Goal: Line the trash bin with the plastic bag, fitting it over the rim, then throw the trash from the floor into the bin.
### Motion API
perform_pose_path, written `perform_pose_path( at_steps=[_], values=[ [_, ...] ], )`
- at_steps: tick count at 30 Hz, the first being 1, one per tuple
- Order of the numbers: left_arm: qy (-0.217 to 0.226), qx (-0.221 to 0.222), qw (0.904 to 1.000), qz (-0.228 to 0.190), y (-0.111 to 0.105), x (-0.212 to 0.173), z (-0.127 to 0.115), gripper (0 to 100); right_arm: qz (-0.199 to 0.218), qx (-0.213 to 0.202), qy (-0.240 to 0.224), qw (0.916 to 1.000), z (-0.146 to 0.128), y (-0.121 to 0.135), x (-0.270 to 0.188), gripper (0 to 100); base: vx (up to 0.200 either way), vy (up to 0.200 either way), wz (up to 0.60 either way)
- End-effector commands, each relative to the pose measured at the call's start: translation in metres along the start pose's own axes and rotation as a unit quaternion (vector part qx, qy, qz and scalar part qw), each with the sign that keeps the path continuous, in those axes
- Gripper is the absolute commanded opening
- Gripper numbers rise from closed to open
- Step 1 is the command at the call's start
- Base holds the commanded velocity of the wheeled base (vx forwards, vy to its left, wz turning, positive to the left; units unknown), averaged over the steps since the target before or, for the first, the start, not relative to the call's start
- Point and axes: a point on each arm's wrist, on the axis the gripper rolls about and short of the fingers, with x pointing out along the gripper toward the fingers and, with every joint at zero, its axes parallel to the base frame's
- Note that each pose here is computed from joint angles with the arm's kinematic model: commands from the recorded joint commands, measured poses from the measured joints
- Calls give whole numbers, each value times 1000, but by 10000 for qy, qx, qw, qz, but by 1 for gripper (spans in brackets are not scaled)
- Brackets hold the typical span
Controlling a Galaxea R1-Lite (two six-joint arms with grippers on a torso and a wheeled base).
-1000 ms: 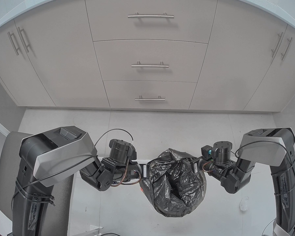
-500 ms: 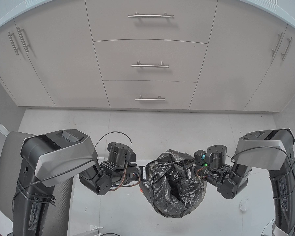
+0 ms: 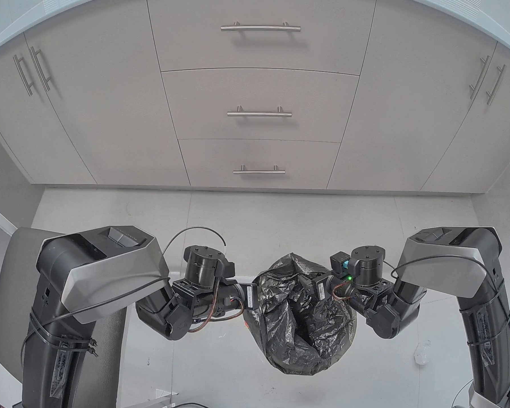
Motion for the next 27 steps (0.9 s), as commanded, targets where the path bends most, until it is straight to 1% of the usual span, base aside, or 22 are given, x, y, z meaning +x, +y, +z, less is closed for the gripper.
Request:
perform_pose_path(
  at_steps=[1, 3, 4, 8, 10, 14, 18, 21, 24, 27],
  values=[
    [-271, 85, 9995, -135, 6, 3, -14, 0, -31, -8, 30, 10000, -5, 1, 5, 100, 0, 0, 0],
    [-356, 129, 9991, -178, 6, 4, -17, 0, -32, -7, 23, 10000, -5, 1, 5, 100, 0, 0, 0],
    [-379, 257, 9988, -182, 7, 4, -19, 0, -42, -5, 1, 10000, -3, 0, 5, 100, 0, 0, 0],
    [-340, 260, 9990, -156, 3, -3, -16, 0, -30, -9, -17, 10000, -3, 2, 6, 100, 0, 0, 0],
    [-337, 260, 9990, -163, 1, -7, -15, 0, -24, -7, -87, 10000, 2, 2, 5, 100, 0, 0, 0],
    [-270, 269, 9991, -180, 0, -6, -19, 0, -23, -4, -141, 9999, 6, 2, 4, 100, 0, 0, 0],
    [-153, 267, 9993, -190, -5, -6, -20, 0, -36, 0, -131, 9999, 5, 1, 4, 100, 0, 0, 0],
    [-42, 220, 9997, -127, -8, -9, -16, 0, -36, 7, -131, 9999, 5, 1, 4, 100, 0, 0, 0],
    [-41, 214, 9997, -112, -8, -10, -13, 0, -43, 7, -123, 9999, 5, 1, 3, 100, 0, 0, 0],
    [18, 190, 9998, -79, -8, -9, -14, 0, -42, 6, -115, 9999, 4, 1, 3, 100, 0, 0, 0]
  ],
)
